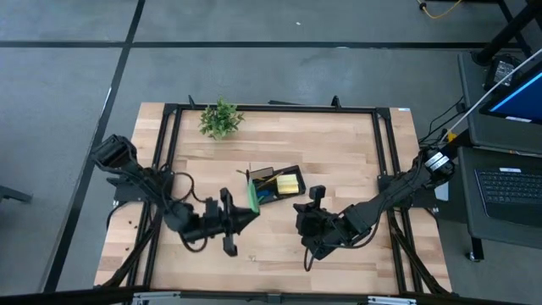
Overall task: Pick and place office supplies into organizer
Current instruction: Put the green scissors into the black desk organizer, then put the top yellow binder clip into the black desk organizer
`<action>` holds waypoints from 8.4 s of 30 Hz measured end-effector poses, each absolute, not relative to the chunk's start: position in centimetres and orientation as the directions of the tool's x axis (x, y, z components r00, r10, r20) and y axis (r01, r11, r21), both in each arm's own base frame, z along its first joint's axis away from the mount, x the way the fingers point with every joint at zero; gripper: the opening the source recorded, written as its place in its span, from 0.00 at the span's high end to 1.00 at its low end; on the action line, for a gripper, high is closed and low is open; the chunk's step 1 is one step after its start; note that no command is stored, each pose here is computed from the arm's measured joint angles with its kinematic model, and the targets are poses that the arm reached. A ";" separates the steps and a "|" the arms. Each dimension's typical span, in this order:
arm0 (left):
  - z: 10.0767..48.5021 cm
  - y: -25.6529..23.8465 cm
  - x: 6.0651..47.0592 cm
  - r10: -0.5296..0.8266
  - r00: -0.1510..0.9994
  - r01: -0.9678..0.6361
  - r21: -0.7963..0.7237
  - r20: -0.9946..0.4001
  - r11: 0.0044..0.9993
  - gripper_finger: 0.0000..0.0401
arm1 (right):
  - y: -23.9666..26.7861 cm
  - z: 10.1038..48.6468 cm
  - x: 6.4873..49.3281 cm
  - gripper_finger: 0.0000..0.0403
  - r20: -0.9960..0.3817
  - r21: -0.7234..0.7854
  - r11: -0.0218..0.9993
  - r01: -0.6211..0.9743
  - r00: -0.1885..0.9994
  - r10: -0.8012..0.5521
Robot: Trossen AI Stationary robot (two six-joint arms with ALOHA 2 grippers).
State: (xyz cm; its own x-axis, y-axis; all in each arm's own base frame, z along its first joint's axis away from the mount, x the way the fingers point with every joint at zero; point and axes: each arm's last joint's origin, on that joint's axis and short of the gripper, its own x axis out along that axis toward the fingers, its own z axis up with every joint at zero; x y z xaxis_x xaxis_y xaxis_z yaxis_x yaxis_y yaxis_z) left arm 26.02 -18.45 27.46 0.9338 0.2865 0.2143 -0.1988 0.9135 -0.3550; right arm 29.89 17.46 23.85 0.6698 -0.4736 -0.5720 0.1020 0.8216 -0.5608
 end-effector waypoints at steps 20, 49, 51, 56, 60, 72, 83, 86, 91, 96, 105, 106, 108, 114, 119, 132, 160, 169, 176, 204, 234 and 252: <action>25.5 -15.5 26.6 0.312 0.921 -0.072 -0.688 0.232 0.722 0.96 | 17.5 23.8 29.9 0.99 -0.573 -0.560 0.822 0.102 0.669 -0.473; 19.5 -15.1 29.3 0.466 0.875 -0.150 -0.840 0.133 0.522 0.96 | 17.5 23.8 29.9 0.99 -0.575 -0.549 0.828 0.114 0.668 -0.473; 19.2 -14.7 29.5 0.491 0.862 -0.158 -0.853 0.126 0.497 0.96 | 17.5 23.8 29.9 0.99 -0.575 -0.549 0.828 0.114 0.668 -0.473; 18.9 -13.7 30.1 0.530 0.839 -0.152 -0.885 0.119 0.439 0.96 | 17.5 23.8 29.9 0.99 -0.575 -0.549 0.828 0.114 0.668 -0.473; 18.9 -13.4 30.2 0.540 0.833 -0.151 -0.891 0.119 0.429 0.95 | 17.5 23.8 29.9 0.99 -0.575 -0.549 0.828 0.114 0.668 -0.473; 18.8 -12.9 30.0 0.669 0.738 -0.182 -0.931 0.084 0.318 0.95 | 17.5 23.8 29.9 0.99 -0.575 -0.549 0.828 0.114 0.668 -0.473; 18.8 -12.4 30.2 0.684 0.725 -0.183 -0.934 0.082 0.307 0.86 | 17.5 23.8 29.9 0.99 -0.574 -0.549 0.828 0.114 0.668 -0.473; 18.8 -12.2 30.3 0.689 0.720 -0.187 -0.933 0.082 0.306 0.81 | 17.5 23.8 29.9 0.99 -0.574 -0.547 0.829 0.116 0.669 -0.472; 18.8 -11.6 30.5 0.697 0.712 -0.194 -0.931 0.083 0.309 0.75 | 17.5 23.8 29.9 0.99 -0.580 -0.539 0.834 0.113 0.669 -0.465; 18.8 -11.1 30.7 0.710 0.699 -0.225 -0.917 0.084 0.330 0.69 | 17.5 23.8 29.9 0.99 -0.580 -0.540 0.834 0.112 0.668 -0.465; 18.8 -10.4 30.9 0.725 0.684 -0.299 -0.875 0.083 0.382 0.67 | 17.5 23.8 29.9 0.99 -0.581 -0.539 0.835 0.111 0.668 -0.465; 18.7 -10.4 31.0 0.724 0.685 -0.311 -0.866 0.081 0.391 0.67 | 17.5 23.8 29.9 0.99 -0.581 -0.539 0.835 0.111 0.668 -0.464; 18.6 -10.5 31.0 0.724 0.686 -0.333 -0.852 0.074 0.403 0.67 | 17.5 23.8 29.9 0.99 -0.581 -0.539 0.835 0.112 0.668 -0.464; 18.1 -10.5 31.0 0.737 0.674 -0.426 -0.789 0.049 0.443 0.67 | 17.5 23.8 29.9 0.99 -0.581 -0.535 0.837 0.115 0.669 -0.464; 18.3 -10.4 31.0 0.741 0.670 -0.474 -0.739 0.051 0.479 0.67 | 17.5 23.8 29.9 0.99 -0.581 -0.531 0.839 0.120 0.669 -0.463; 17.4 -10.6 31.1 0.723 0.690 -0.557 -0.627 0.015 0.544 0.68 | 17.5 23.8 29.9 0.99 -0.581 -0.524 0.842 0.128 0.669 -0.463; 20.1 -11.9 30.0 0.584 0.800 -0.598 -0.094 -0.139 0.796 0.68 | 17.5 23.9 29.9 0.99 -0.579 -0.521 0.844 0.131 0.673 -0.461; 23.0 -17.1 29.1 0.468 0.879 -0.432 0.267 -0.089 0.862 0.68 | 17.9 23.9 30.2 0.99 -0.624 -0.461 0.885 0.066 0.685 -0.376; 22.5 -20.8 26.4 0.338 0.934 -0.295 0.284 -0.117 0.913 0.68 | 19.0 24.3 31.1 0.99 -0.667 -0.334 0.933 -0.135 0.733 -0.133; 18.4 -21.0 29.0 -0.109 0.593 0.293 0.088 -0.798 0.952 0.68 | 17.4 25.6 32.6 0.99 -0.600 -0.279 0.958 -0.060 0.790 -0.125; 14.7 -21.2 31.9 -0.197 0.463 0.421 0.019 -0.864 0.907 0.68 | 12.3 22.4 24.7 0.99 -0.360 -0.008 1.000 0.021 0.933 -0.022; 12.7 -21.4 32.7 -0.197 0.463 0.392 0.000 -0.864 0.920 0.68 | 12.2 22.3 24.8 0.99 -0.357 -0.005 1.000 0.026 0.934 -0.026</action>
